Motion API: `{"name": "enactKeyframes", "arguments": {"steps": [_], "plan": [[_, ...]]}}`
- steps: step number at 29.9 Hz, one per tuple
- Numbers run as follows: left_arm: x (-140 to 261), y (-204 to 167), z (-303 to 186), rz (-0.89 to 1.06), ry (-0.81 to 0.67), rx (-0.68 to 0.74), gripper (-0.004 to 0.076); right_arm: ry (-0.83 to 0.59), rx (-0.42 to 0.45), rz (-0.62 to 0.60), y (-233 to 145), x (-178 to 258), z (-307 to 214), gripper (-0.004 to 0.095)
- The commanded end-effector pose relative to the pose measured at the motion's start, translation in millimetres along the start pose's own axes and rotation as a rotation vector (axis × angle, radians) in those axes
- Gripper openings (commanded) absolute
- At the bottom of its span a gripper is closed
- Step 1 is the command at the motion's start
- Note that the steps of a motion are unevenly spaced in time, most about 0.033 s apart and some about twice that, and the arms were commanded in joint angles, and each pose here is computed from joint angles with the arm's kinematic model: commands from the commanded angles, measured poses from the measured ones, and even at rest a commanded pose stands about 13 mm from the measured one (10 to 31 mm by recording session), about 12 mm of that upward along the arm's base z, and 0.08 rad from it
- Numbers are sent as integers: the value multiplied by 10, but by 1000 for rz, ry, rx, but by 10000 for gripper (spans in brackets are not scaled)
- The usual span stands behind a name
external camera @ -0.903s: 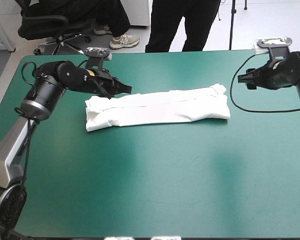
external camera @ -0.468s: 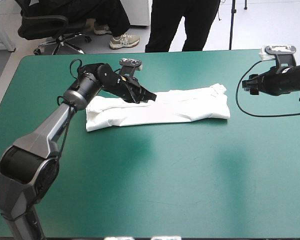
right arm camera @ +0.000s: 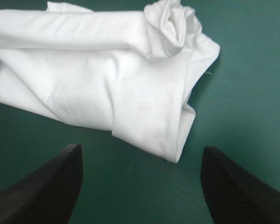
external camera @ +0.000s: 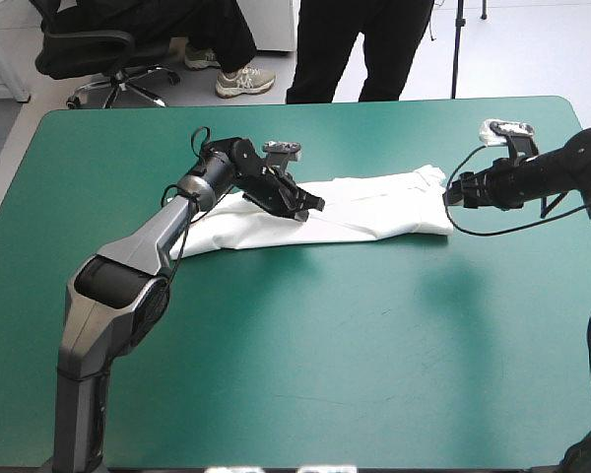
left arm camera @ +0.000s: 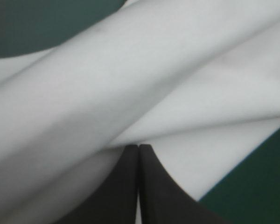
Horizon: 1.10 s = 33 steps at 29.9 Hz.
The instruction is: Fold the cloth
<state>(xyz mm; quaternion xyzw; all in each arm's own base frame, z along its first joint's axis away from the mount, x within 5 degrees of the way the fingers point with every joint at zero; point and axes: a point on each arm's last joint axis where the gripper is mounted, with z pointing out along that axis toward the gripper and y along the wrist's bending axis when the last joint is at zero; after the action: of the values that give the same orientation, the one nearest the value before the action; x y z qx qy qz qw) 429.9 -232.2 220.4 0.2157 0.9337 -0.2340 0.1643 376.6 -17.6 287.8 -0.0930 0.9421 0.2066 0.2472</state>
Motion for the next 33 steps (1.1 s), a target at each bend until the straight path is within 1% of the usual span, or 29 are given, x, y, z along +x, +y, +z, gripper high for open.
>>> {"name": "enactKeyframes", "arguments": {"steps": [1, 5, 8, 13, 18, 20, 22, 23, 26, 27, 28, 29, 30, 33], "plan": [[-104, -146, -217, -2, -61, 38, -17, -49, -70, -8, 42, -73, -34, 671], [-66, -107, -112, -9, -22, -12, -17, -52, -129, 9, -12, -87, 131, 672], [-29, -98, -51, 6, 13, -59, -17, -33, -152, 31, -78, -70, 275, 671], [-16, -146, -22, 7, 23, -50, -17, 7, -172, 64, -197, -26, 505, 672], [-12, -145, -22, 7, 27, -51, -17, 39, -197, 70, -243, 15, 687, 671], [-12, -145, -22, 7, 27, -51, -17, 58, -210, 71, -253, 39, 755, 643], [-12, -145, -22, 7, 27, -51, -17, 78, -231, 82, -270, 68, 832, 547], [-10, -145, -22, 6, 30, -51, -17, 85, -245, 84, -276, 79, 862, 472], [-5, -144, -22, 7, 35, -52, -17, 75, -285, 81, -251, 75, 902, 193], [-5, -144, -22, 7, 35, -52, -17, 56, -309, 80, -230, 57, 897, 62], [-5, -144, -22, 7, 35, -52, -17, 36, -332, 77, -211, 36, 889, -20], [-5, -143, -22, 8, 36, -54, -17, 16, -360, 85, -184, -2, 867, -9], [-4, -141, -22, 9, 36, -55, -17, -11, -414, 82, -127, -60, 815, -9], [0, -141, -23, 10, 41, -55, -17, -112, -542, 47, 36, -299, 584, -9]]}}
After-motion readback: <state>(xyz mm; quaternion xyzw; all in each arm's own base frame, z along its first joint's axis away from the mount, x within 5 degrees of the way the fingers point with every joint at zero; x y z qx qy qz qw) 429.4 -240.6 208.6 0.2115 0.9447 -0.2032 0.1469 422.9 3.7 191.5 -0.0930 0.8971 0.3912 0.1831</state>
